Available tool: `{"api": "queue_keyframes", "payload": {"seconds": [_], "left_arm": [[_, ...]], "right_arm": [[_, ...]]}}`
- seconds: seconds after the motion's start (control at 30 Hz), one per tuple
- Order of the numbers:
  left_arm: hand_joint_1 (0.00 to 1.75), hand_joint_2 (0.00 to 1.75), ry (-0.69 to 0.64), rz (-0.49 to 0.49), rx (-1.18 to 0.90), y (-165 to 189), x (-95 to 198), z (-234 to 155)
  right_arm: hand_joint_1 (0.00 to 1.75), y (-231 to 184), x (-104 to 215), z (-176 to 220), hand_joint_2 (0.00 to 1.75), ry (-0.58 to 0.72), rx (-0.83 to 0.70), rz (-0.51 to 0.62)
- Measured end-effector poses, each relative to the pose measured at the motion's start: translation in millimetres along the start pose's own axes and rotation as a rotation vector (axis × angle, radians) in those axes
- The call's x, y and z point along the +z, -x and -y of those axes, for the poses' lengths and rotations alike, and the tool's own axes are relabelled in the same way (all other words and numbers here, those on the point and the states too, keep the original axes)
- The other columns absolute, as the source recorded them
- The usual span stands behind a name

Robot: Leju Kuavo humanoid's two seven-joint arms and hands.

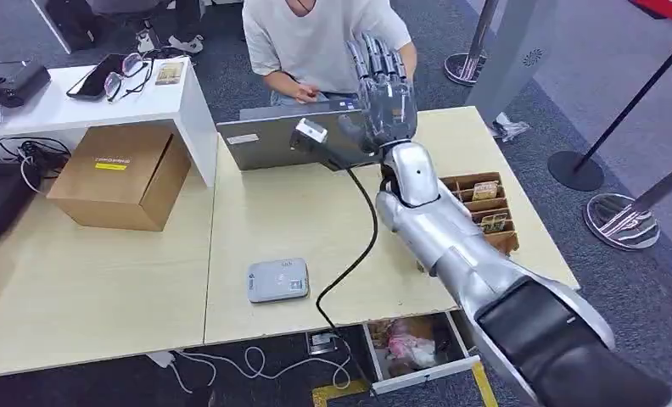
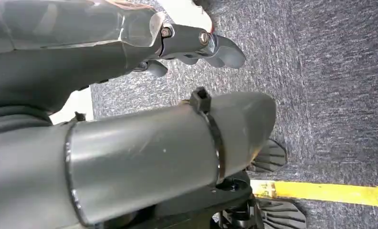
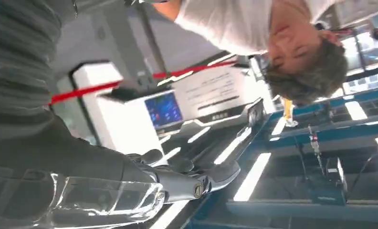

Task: Pass the card to the sensor for recognition and then transmit it.

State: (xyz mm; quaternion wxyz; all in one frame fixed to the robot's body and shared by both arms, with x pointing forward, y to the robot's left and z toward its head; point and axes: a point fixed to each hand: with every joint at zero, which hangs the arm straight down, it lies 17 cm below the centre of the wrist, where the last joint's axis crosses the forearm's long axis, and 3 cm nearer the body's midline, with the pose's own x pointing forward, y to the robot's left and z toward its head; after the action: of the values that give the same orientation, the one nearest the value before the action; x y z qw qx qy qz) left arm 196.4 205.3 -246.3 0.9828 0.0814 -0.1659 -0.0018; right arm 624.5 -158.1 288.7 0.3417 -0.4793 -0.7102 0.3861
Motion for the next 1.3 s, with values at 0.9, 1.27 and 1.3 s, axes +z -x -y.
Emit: {"api": "queue_keyframes", "payload": {"seconds": [0.9, 1.27, 1.3], "left_arm": [[0.0, 0.0, -0.022, 0.018, 0.065, 11.6, -0.6, -6.3], [0.0, 0.0, -0.023, 0.004, 0.112, 29.1, -1.0, -11.1], [0.0, 0.0, -0.024, -0.001, 0.126, 31.4, -1.0, -11.9]], "right_arm": [[0.0, 47.3, 82.5, -47.3, 1.75, -0.178, -0.064, -0.052], [0.0, 105.4, 106.0, -80.8, 0.0, -0.548, 0.076, -0.052], [0.0, 110.4, 108.9, -81.2, 0.0, -0.578, 0.078, -0.052]]}}
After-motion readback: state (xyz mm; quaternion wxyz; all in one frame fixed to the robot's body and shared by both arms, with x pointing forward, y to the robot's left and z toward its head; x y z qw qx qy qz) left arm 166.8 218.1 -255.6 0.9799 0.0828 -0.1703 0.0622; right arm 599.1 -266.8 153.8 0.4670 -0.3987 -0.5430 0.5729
